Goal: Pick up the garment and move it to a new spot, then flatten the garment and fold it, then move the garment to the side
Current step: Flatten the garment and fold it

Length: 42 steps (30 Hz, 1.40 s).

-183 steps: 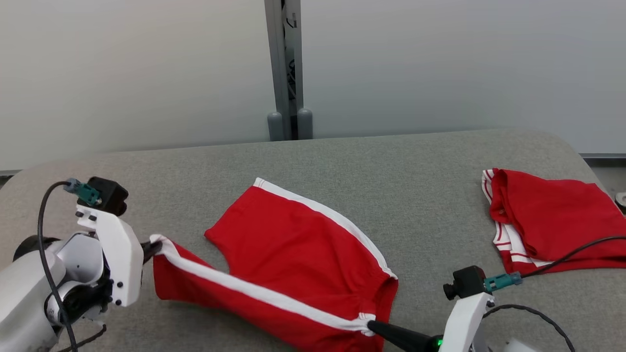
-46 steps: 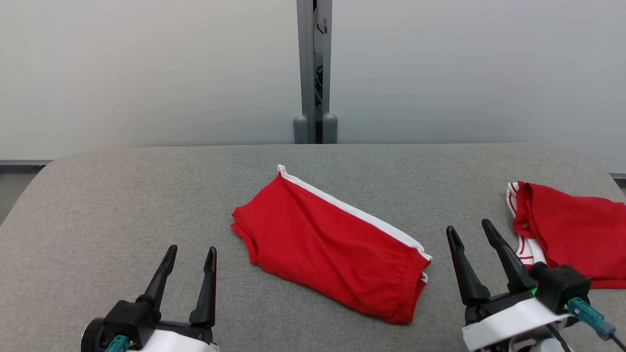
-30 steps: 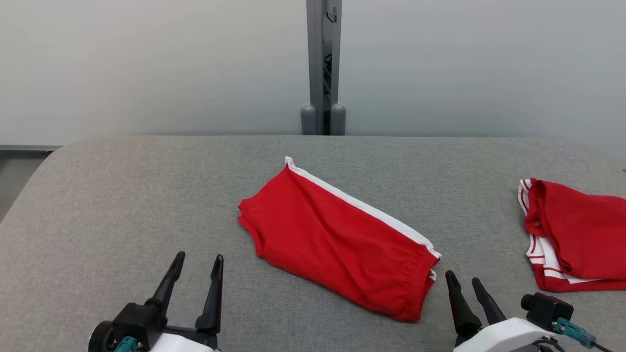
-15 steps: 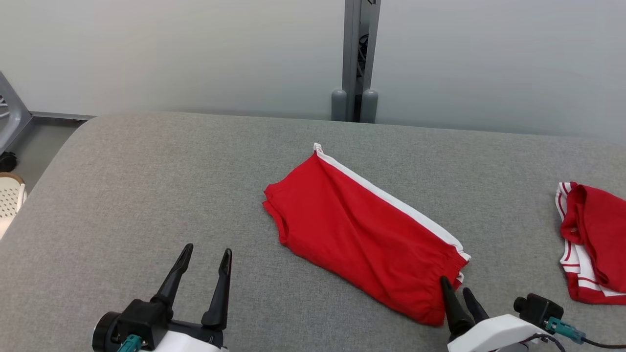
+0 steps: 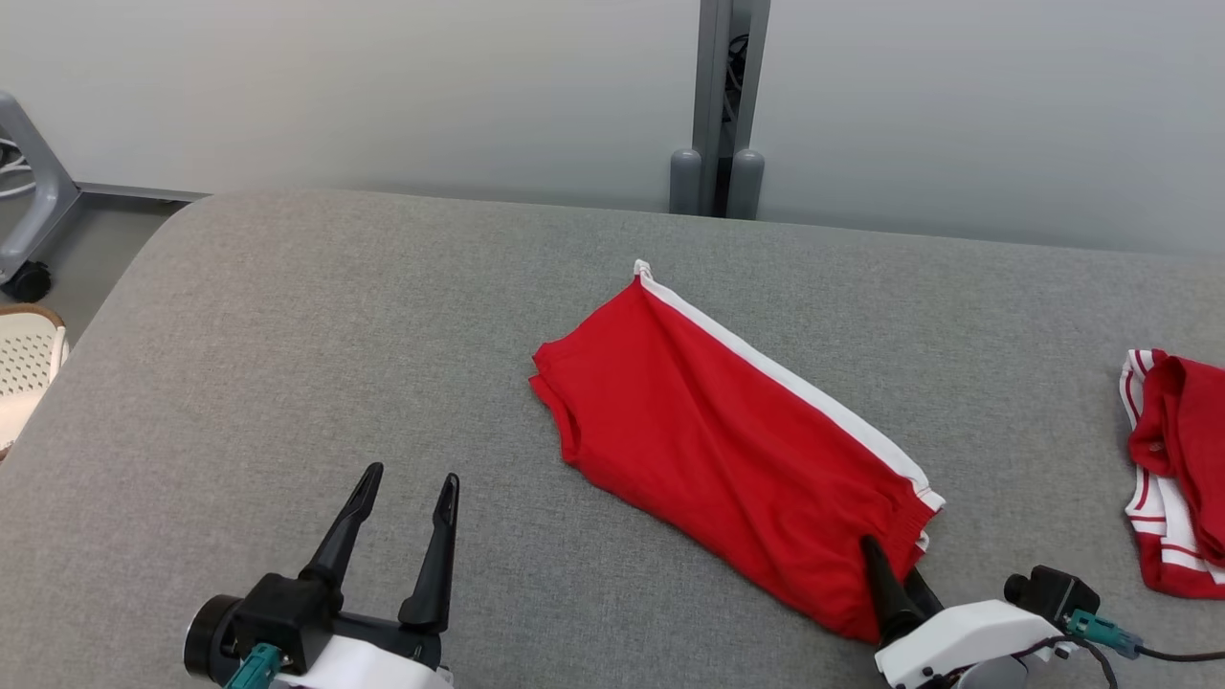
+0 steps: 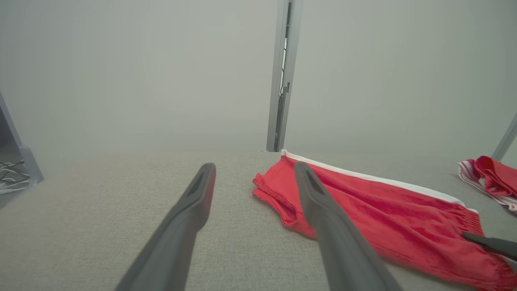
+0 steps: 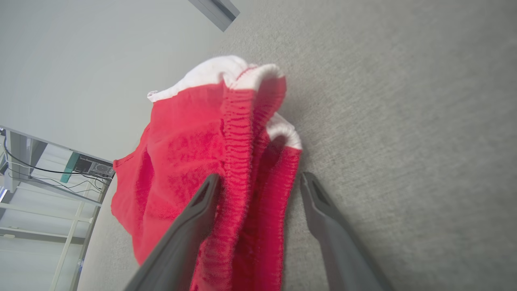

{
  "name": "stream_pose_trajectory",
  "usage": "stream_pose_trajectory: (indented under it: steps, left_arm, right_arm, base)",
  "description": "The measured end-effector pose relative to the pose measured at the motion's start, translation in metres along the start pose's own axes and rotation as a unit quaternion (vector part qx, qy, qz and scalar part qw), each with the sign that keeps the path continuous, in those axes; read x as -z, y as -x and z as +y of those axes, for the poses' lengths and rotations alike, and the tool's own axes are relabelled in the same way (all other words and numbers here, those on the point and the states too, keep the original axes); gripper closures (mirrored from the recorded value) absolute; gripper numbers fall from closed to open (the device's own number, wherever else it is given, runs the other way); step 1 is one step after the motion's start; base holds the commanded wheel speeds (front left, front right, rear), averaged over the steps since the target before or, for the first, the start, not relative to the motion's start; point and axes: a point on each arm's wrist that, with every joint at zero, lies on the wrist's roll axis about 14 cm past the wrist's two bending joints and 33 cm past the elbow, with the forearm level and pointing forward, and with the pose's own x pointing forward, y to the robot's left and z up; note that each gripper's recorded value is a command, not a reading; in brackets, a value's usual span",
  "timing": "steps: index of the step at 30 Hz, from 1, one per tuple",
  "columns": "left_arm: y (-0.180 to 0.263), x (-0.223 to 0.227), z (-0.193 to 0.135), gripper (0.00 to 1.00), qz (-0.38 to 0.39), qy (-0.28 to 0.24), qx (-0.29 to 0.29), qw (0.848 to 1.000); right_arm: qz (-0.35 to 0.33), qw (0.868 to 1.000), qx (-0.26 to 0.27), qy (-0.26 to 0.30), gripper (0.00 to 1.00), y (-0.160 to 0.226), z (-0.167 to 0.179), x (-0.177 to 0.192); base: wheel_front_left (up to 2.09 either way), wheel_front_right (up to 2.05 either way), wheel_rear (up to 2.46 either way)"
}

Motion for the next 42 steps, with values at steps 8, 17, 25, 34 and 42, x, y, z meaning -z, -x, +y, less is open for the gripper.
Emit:
stream_pose_trajectory:
  steps: [8, 17, 25, 34, 42]
  left_arm:
    - [0.0, 0.002, 0.009, 0.0, 0.004, -0.003, -0.015, 1.0]
    - [-0.001, -0.003, 0.015, 0.0, -0.003, -0.008, -0.022, 1.0]
    - [-0.002, -0.004, 0.01, 0.0, -0.006, -0.005, -0.017, 1.0]
    - [-0.006, 0.002, 0.007, 0.0, 0.004, 0.004, -0.015, 1.0]
    - [-0.012, 0.011, 0.011, 0.0, 0.019, 0.005, -0.023, 1.0]
  right_arm:
    - [0.014, 1.0, -0.009, -0.018, 0.0, -0.015, 0.012, 0.004]
    - [0.02, 0.999, -0.023, -0.021, 1.0, -0.021, 0.025, 0.005]
    - [0.02, 1.0, -0.023, -0.001, 1.0, -0.017, 0.02, 0.001]
    - [0.02, 0.992, -0.008, 0.122, 1.0, -0.029, -0.016, -0.044]
    - [0.064, 0.959, 0.0, 0.275, 1.0, -0.058, -0.033, -0.089]
  base:
    - [0.0, 0.0, 0.0]
    - [0.0, 0.0, 0.0]
    - [0.0, 0.0, 0.0]
    - [0.0, 0.0, 0.0]
    - [0.0, 0.0, 0.0]
